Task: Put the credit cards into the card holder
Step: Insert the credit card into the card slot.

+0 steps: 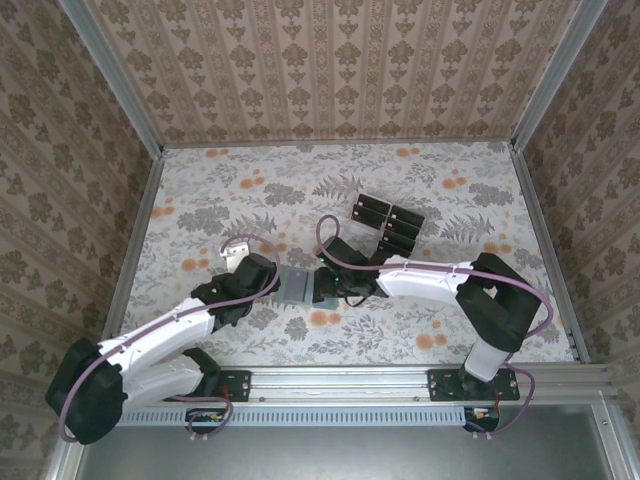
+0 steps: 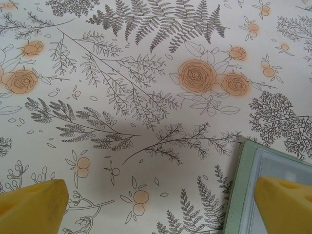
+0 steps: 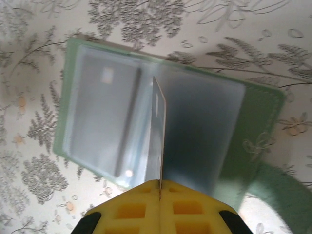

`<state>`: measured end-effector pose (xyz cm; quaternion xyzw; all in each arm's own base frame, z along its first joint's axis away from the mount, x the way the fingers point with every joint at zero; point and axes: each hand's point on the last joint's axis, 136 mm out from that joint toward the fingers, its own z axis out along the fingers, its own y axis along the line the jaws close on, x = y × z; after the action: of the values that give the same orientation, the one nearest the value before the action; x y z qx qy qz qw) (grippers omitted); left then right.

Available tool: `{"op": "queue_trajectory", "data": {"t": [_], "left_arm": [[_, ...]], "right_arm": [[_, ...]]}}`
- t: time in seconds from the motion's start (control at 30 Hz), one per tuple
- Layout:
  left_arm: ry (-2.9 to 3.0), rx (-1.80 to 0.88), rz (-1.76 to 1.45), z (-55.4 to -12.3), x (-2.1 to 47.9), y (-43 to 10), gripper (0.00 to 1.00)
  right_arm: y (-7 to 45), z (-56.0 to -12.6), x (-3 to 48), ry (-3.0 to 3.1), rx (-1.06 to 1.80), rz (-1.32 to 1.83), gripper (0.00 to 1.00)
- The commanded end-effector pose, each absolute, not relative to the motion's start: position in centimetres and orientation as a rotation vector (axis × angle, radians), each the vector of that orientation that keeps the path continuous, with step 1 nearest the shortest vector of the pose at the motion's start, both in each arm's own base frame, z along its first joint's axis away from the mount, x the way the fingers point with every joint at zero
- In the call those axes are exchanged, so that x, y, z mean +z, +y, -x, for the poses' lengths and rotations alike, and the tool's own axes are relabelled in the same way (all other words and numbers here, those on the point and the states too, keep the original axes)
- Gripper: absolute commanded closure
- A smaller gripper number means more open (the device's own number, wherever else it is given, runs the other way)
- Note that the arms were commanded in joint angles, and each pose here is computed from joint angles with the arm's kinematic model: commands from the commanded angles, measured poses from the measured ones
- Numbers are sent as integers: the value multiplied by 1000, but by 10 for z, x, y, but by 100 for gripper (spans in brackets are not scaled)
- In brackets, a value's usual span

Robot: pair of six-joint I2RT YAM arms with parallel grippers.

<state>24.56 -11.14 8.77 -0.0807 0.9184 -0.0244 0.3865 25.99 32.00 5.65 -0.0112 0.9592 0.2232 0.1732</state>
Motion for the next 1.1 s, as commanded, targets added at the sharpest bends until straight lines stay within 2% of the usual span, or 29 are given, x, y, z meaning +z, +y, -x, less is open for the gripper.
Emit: {"op": "queue_trajectory", "data": {"t": [0.0,0.27,0.73,1.07], "left_arm": [[2364,-42,209,-243,84,-108,0],[2398,-80,160,-244,82,-120,0],[2543,-142,-30,-245,63,-157,0],[2565,-127,-36,-235,53,-166,0]], "right_arm": [[297,-259,51,2755,563,75,100],[276,-268,50,2785,520,121,100],[306,-278,119,2555,862,169,100],[298,-285,114,2485,976,114,100]]}}
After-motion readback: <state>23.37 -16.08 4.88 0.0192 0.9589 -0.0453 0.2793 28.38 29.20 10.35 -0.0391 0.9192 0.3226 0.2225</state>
